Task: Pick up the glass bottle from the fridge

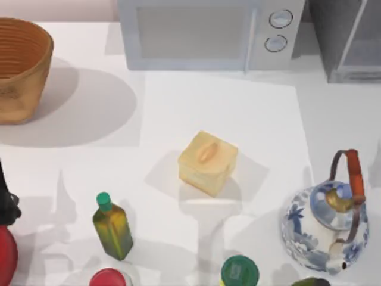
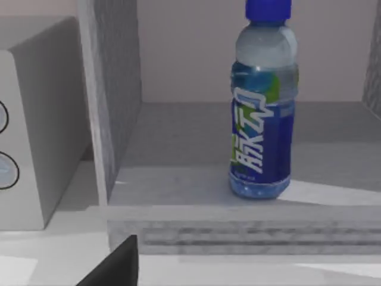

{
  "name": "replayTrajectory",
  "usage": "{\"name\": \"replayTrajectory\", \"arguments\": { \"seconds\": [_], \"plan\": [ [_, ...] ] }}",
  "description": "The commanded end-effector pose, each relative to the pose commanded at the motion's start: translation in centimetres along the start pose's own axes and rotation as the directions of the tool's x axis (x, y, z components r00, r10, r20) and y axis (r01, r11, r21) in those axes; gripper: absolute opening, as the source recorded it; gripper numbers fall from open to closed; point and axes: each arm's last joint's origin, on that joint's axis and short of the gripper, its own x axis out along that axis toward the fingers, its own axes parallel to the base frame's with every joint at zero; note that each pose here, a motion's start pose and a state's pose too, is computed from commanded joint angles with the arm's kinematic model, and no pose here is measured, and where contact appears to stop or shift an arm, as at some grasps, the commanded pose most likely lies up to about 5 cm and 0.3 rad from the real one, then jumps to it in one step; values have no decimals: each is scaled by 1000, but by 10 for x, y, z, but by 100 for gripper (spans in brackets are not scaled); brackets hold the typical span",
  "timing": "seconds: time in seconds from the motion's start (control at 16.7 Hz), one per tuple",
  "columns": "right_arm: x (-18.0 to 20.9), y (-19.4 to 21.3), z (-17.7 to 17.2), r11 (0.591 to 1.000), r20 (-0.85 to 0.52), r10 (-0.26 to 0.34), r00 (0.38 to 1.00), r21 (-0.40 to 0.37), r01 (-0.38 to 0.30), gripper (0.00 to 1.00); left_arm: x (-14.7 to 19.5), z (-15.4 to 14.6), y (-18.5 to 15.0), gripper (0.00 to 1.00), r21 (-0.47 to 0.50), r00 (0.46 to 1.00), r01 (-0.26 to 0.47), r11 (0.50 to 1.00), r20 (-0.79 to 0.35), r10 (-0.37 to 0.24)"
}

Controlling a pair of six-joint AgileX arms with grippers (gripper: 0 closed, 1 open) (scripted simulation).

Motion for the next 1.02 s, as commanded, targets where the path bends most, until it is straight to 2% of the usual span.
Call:
{"name": "replayTrajectory", "arguments": {
  "seconds": [0.48, 1.02],
  "plan": [
    [24, -44, -42, 1000, 0, 1, 1000, 7, -1, 100, 0, 0, 0, 100, 0, 1000, 0, 1000, 0, 0],
    [27, -51, -49, 1000, 21, 4, 1000, -6, -4, 100, 0, 0, 0, 100, 0, 1000, 0, 1000, 0, 0]
  ]
}}
